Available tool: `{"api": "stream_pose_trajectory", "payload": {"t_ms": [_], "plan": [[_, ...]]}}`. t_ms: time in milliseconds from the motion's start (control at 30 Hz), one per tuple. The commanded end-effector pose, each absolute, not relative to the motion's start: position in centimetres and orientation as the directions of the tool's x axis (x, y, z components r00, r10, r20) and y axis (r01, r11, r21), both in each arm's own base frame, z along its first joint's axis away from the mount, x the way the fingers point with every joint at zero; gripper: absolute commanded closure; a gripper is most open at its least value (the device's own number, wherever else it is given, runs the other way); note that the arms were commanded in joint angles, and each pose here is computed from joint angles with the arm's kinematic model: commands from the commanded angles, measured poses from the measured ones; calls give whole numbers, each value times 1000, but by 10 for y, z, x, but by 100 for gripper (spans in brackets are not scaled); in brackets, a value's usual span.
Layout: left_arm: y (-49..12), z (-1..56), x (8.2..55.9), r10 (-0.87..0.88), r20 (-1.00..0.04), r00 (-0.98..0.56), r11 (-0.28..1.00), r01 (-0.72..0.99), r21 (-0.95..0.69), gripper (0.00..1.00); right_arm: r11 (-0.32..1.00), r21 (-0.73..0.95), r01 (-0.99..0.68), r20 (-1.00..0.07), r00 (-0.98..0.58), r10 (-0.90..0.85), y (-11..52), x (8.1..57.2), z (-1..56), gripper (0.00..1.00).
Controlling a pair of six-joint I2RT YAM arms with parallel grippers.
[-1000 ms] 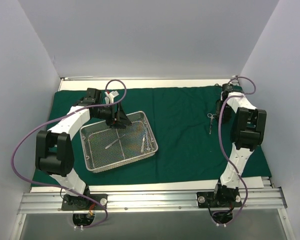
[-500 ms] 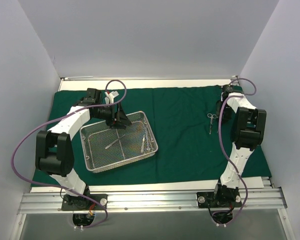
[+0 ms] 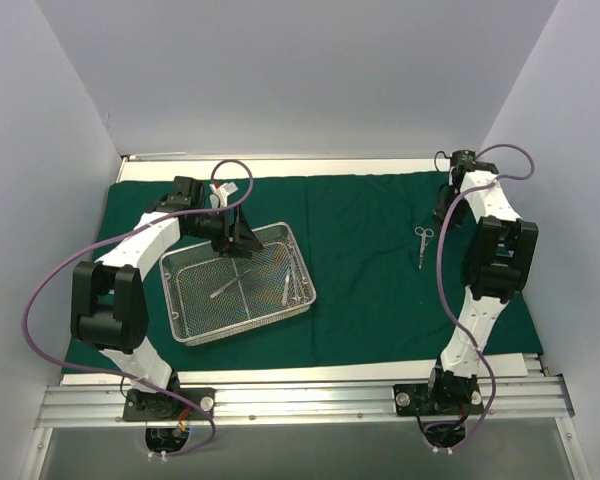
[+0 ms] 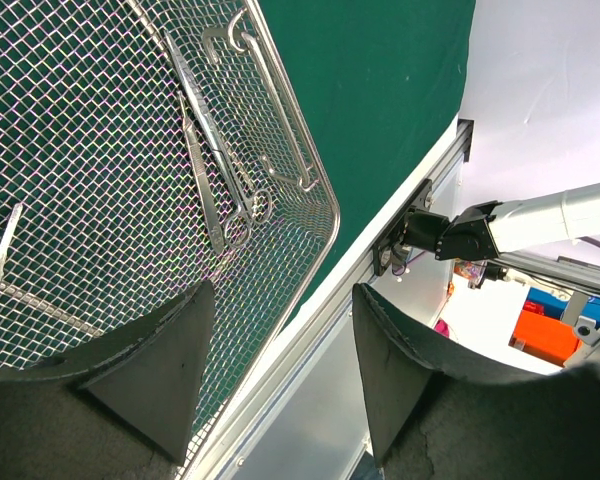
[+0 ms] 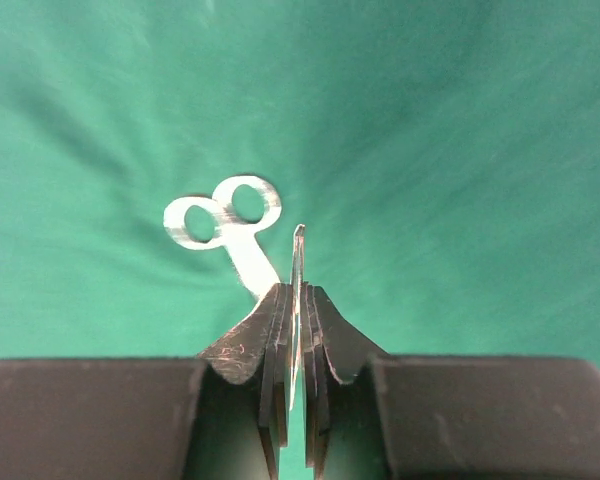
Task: Open and lay out the surgical kit
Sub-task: Pick up the medical item from the surgical kit, then place the medical item in the surgical kit.
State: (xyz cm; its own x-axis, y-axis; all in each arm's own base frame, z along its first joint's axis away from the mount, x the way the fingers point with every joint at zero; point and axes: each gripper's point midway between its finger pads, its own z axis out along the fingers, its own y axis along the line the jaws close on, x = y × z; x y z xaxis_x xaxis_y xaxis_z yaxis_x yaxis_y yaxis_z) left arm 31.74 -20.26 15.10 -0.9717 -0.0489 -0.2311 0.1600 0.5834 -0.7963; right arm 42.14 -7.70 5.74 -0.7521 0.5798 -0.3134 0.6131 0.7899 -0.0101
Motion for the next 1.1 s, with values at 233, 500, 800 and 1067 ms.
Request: {"api": "stream_pose_trajectory", "payload": {"t_ms": [233,500,800,1067], "plan": [[-205,173,315,-44,-307,-951,567,229,-791,34,-9,267,964,-28,17,999,-28,422,102,100],[-208,170,305,-45,-294,-955,562,219,-798,34,-642,323,695,131,639,758,-33,430,121,100],[-202,167,306,-36,-269,-962,591,197,-782,34,-880,252,403,168,877,450,-10,390,106,100],[-200,161,317,-11,-271,-962,613,208,-763,35,-836,332,437,118,860,497,-59,383,118,100]]}}
